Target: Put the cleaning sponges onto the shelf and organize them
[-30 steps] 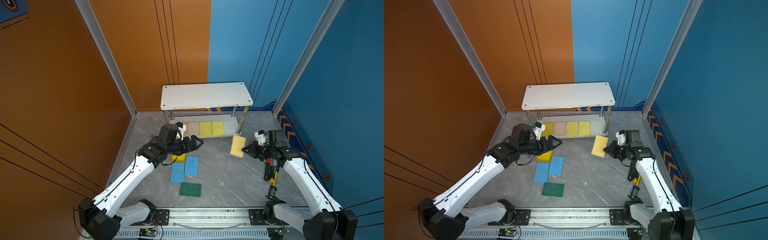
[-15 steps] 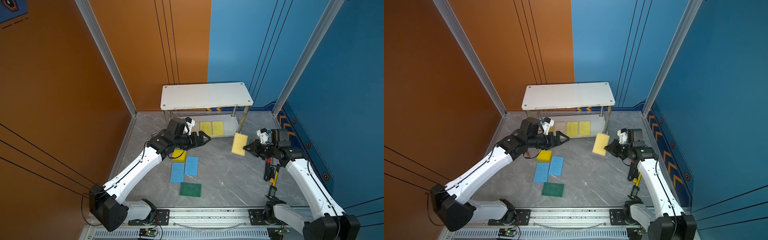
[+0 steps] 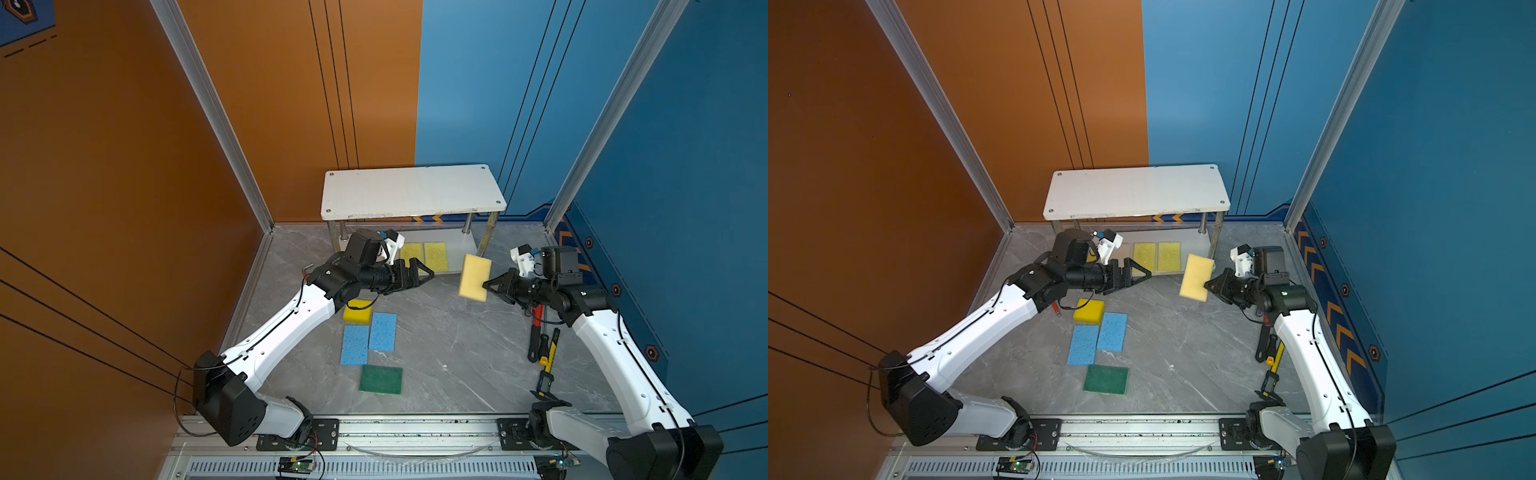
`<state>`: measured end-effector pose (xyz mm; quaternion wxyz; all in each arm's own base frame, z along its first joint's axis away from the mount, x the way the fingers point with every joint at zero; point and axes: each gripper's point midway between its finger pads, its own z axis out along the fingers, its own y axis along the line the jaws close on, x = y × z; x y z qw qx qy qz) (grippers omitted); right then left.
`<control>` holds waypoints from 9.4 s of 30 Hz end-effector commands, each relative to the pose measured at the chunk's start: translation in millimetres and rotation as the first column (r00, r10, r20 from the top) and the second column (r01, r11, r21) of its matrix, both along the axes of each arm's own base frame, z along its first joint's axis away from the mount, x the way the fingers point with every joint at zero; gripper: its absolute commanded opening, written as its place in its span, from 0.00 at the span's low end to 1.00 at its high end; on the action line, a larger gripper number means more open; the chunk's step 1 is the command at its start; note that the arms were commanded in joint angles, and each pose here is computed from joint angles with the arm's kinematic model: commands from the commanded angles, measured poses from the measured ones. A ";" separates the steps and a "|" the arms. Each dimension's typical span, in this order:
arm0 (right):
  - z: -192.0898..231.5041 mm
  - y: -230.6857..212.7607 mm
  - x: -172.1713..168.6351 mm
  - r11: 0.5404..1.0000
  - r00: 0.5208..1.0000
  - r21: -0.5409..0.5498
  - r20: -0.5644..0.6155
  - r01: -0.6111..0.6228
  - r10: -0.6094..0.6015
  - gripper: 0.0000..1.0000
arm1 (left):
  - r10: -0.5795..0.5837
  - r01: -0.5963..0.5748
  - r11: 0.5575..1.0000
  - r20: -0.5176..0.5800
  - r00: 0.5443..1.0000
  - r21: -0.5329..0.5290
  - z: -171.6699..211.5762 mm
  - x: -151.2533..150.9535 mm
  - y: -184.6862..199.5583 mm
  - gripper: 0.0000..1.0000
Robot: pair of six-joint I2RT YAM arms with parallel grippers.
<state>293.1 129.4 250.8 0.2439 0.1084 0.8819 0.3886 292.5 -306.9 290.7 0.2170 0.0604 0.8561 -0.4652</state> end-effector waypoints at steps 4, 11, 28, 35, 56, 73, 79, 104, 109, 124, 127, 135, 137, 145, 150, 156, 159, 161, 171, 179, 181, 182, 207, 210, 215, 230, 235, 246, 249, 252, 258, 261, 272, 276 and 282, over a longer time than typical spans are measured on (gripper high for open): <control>7.2 10.9 -3.5 0.999 0.999 0.017 0.002 -0.043 0.043 0.01 | -0.051 0.052 0.998 0.019 0.998 -0.041 10.1 -3.7 -15.9 0.93; 11.8 18.7 -6.1 0.996 0.997 0.039 0.004 -0.077 0.077 0.01 | -0.063 0.064 0.996 0.017 0.998 -0.062 11.0 -0.8 -22.8 0.92; 30.5 51.7 -16.7 0.976 0.979 0.077 0.030 -0.203 0.201 0.01 | -0.109 0.109 0.991 0.014 0.994 -0.074 8.2 1.2 -40.3 0.91; 29.3 73.3 -23.7 0.959 0.962 0.075 0.021 -0.272 0.271 0.01 | -0.110 0.112 0.990 0.029 0.994 -0.083 11.8 1.8 -41.0 0.90; 29.4 102.0 -27.7 0.928 0.931 0.076 0.012 -0.364 0.364 0.01 | -0.097 0.099 0.991 0.021 0.995 -0.088 5.0 6.5 -39.0 0.74; 29.8 82.0 -17.9 0.959 0.962 0.075 0.004 -0.273 0.274 0.57 | 0.030 -0.033 0.987 -0.020 0.999 -0.157 1.8 31.4 -29.1 0.22; 33.3 55.4 -7.1 0.972 0.995 0.213 0.029 -0.101 0.097 0.80 | 0.244 -0.289 0.891 -0.168 0.955 -0.350 0.7 65.0 -15.9 0.20; 45.7 72.1 30.3 0.928 0.993 0.372 0.102 0.024 -0.066 0.67 | 0.217 -0.324 0.792 -0.258 0.941 -0.517 9.1 72.0 -56.2 0.19; 51.8 77.0 37.4 0.923 0.990 0.383 0.117 0.030 -0.080 0.57 | 0.212 -0.324 0.793 -0.264 0.941 -0.516 3.8 68.3 -59.4 0.19; 46.3 73.8 37.0 0.925 0.987 0.375 0.115 0.063 -0.114 0.23 | 0.202 -0.322 0.802 -0.278 0.939 -0.503 -6.8 73.0 -58.2 0.46; 44.0 63.5 39.4 0.930 0.981 0.351 0.120 0.105 -0.155 0.20 | 0.205 -0.322 0.807 -0.277 0.939 -0.495 -10.7 73.0 -50.1 0.74; 10.9 21.1 66.1 0.928 0.936 0.214 0.115 0.304 -0.333 0.20 | 0.316 -0.401 0.865 -0.294 0.902 -0.300 -52.7 51.5 19.4 0.98; 2.2 17.8 78.6 0.927 0.928 0.180 0.120 0.330 -0.353 0.19 | 0.345 -0.400 0.898 -0.269 0.899 -0.186 -61.1 40.2 40.1 0.98; -18.8 15.1 121.1 0.922 0.909 0.073 0.159 0.380 -0.386 0.19 | 0.444 -0.439 0.895 -0.246 0.862 0.076 -88.5 8.2 112.1 0.98; -34.2 13.9 137.2 0.918 0.905 0.029 0.159 0.396 -0.396 0.19 | 0.487 -0.483 0.872 -0.251 0.837 0.081 -95.5 0.5 134.0 0.98; -50.0 10.5 152.1 0.899 0.887 -0.004 0.163 0.437 -0.431 0.19 | 0.505 -0.495 0.862 -0.255 0.824 0.107 -98.3 -10.6 149.8 0.98; -58.2 10.7 155.2 0.887 0.876 -0.018 0.166 0.461 -0.452 0.19 | 0.513 -0.498 0.858 -0.254 0.820 0.125 -96.4 -13.9 158.0 0.98; -63.1 11.0 156.8 0.877 0.867 -0.030 0.169 0.479 -0.468 0.19 | 0.518 -0.502 0.855 -0.251 0.818 0.132 -93.9 -15.0 163.1 0.98; -91.6 17.2 173.5 0.842 0.836 -0.025 0.136 0.539 -0.531 0.19 | 0.537 -0.521 0.843 -0.275 0.797 0.136 -91.2 -20.3 184.6 0.98; -109.2 13.9 178.5 0.821 0.819 -0.033 0.105 0.570 -0.565 0.28 | 0.537 -0.519 0.843 -0.284 0.795 0.142 -96.4 -23.8 185.1 0.98; -112.4 11.9 178.8 0.817 0.816 -0.031 0.093 0.575 -0.571 0.34 | 0.537 -0.519 0.843 -0.288 0.793 0.141 -97.5 -24.5 185.0 0.98; -114.3 9.9 179.2 0.814 0.813 -0.028 0.085 0.580 -0.576 0.39 | 0.538 -0.519 0.842 -0.290 0.792 0.143 -98.4 -25.2 185.3 0.98; -151.4 1.6 184.6 0.800 0.794 -0.003 -0.124 0.599 -0.595 0.71 | 0.558 -0.543 0.828 -0.305 0.772 0.141 -100.1 -24.9 190.7 0.98; -153.7 2.7 183.9 0.800 0.790 -0.023 -0.137 0.600 -0.597 0.74 | 0.563 -0.548 0.824 -0.308 0.767 0.142 -101.5 -25.4 192.3 0.98; -156.0 -0.3 184.5 0.795 0.783 -0.029 -0.151 0.607 -0.603 0.82 | 0.571 -0.555 0.819 -0.311 0.760 0.146 -103.8 -25.6 194.5 0.98; -145.6 -17.4 158.9 0.799 0.786 -0.003 -0.175 0.601 -0.593 0.83 | 0.585 -0.564 0.810 -0.293 0.756 0.162 -103.7 -19.9 198.1 0.98; -130.2 -31.1 144.8 0.808 0.800 0.011 -0.147 0.589 -0.581 0.83 | 0.584 -0.562 0.811 -0.288 0.759 0.165 -103.7 -18.4 198.2 0.98; -160.2 -33.0 42.4 0.907 0.852 -0.184 -0.312 0.379 -0.419 0.55 | 0.595 -0.563 0.804 -0.275 0.755 0.192 -110.5 -15.7 201.9 0.98; -170.4 -24.5 39.1 0.929 0.853 -0.162 -0.368 0.334 -0.370 0.06 | 0.601 -0.566 0.800 -0.277 0.750 0.200 -112.8 -13.8 202.4 0.98; -166.9 -18.5 51.7 0.938 0.864 -0.150 -0.366 0.312 -0.346 0.00 | 0.621 -0.588 0.784 -0.250 0.743 0.201 -107.4 -12.1 207.4 0.98; -173.3 -12.4 78.3 0.940 0.863 -0.141 -0.373 0.310 -0.340 0.00 | 0.695 -0.655 0.719 -0.240 0.678 0.231 -111.1 -21.8 228.9 0.98; -179.8 -8.9 90.9 0.935 0.857 -0.116 -0.375 0.335 -0.353 0.00 | 0.694 -0.658 0.720 -0.260 0.672 0.221 -114.0 -25.5 230.1 0.98; -175.8 -5.6 133.4 0.906 0.854 -0.090 -0.306 0.413 -0.420 0.00 | 0.710 -0.681 0.703 -0.250 0.658 0.207 -108.9 -30.8 240.5 0.98; -175.0 -5.6 144.0 0.901 0.854 -0.087 -0.292 0.425 -0.431 0.00 | 0.711 -0.681 0.702 -0.256 0.655 0.206 -109.5 -30.0 241.5 0.98; -174.4 -4.1 159.6 0.897 0.855 -0.072 -0.280 0.436 -0.437 0.00 | 0.709 -0.679 0.704 -0.261 0.655 0.208 -109.9 -30.6 241.7 0.98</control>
